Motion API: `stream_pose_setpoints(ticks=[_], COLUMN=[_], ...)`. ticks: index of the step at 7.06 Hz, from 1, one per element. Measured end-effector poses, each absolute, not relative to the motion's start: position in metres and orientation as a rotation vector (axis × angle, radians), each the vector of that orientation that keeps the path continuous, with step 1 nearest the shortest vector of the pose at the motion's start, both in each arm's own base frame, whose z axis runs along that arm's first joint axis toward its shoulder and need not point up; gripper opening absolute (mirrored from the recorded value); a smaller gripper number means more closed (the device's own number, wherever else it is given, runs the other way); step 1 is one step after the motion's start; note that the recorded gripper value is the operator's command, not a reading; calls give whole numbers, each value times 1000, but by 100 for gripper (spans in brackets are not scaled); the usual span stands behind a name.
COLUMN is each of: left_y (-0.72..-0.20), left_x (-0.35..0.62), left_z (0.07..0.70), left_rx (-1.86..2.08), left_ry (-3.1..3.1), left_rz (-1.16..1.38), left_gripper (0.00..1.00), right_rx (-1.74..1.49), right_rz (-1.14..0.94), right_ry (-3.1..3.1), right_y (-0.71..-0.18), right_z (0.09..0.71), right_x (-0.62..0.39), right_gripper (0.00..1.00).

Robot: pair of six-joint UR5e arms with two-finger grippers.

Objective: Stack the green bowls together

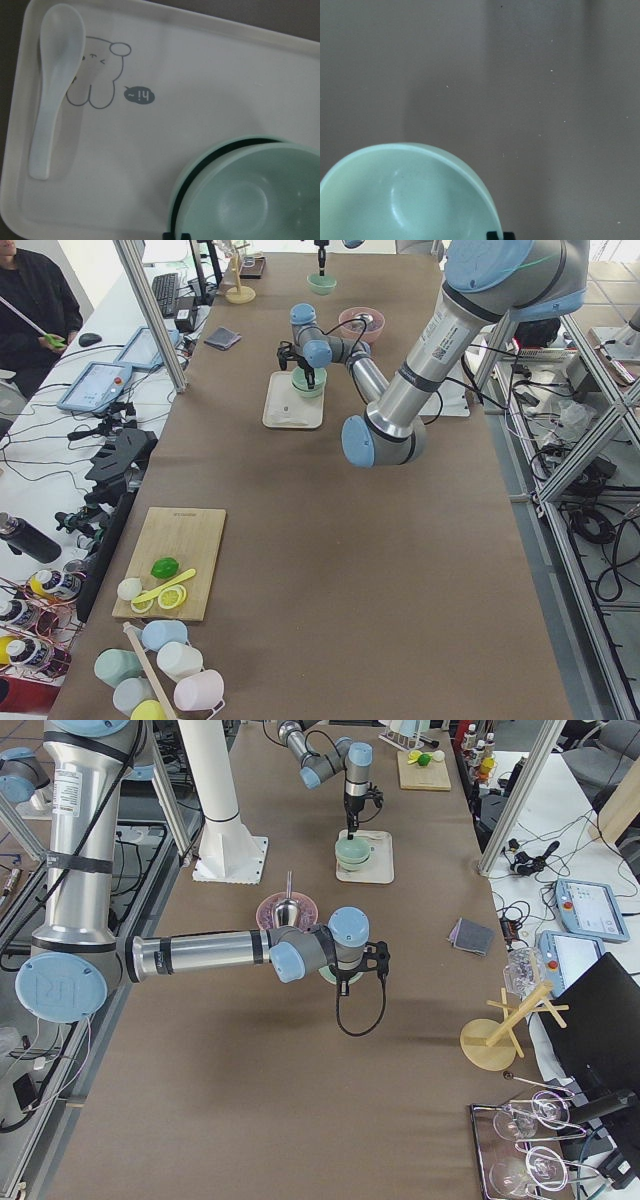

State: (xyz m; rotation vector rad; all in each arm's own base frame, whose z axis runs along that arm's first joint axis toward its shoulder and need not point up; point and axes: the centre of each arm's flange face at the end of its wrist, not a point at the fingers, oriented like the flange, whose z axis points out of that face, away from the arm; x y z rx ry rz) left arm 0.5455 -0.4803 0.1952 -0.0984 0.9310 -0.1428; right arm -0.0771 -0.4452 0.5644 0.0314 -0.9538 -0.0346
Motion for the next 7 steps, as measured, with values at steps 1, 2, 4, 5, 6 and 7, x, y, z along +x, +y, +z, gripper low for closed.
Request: stream_pose_setpoints(ticks=[1, 2, 4, 5, 6, 7], left_y=[-482, -483, -484, -484, -484, -484], left_x=[547, 549, 551, 551, 551, 551], left_z=[198, 200, 201, 201, 201, 202], left_rx=[-97, -96, -94, -95, -95, -95], left_ry=[933, 936, 939, 939, 939, 938], left_rz=[-143, -142, -141, -141, -141, -142], left_gripper=[0, 0, 0, 0, 0, 0], right_rx=[32, 32, 32, 32, 32, 31], right_rz=[-34, -34, -35, -35, -35, -35], right_ry=[-954, -954, -954, -954, -954, -954], right_y=[-445, -445, -445, -445, -445, -445], right_z=[564, 564, 564, 564, 564, 564], right_x=[-77, -77, -77, -77, -77, -77], right_gripper=[0, 0, 0, 0, 0, 0])
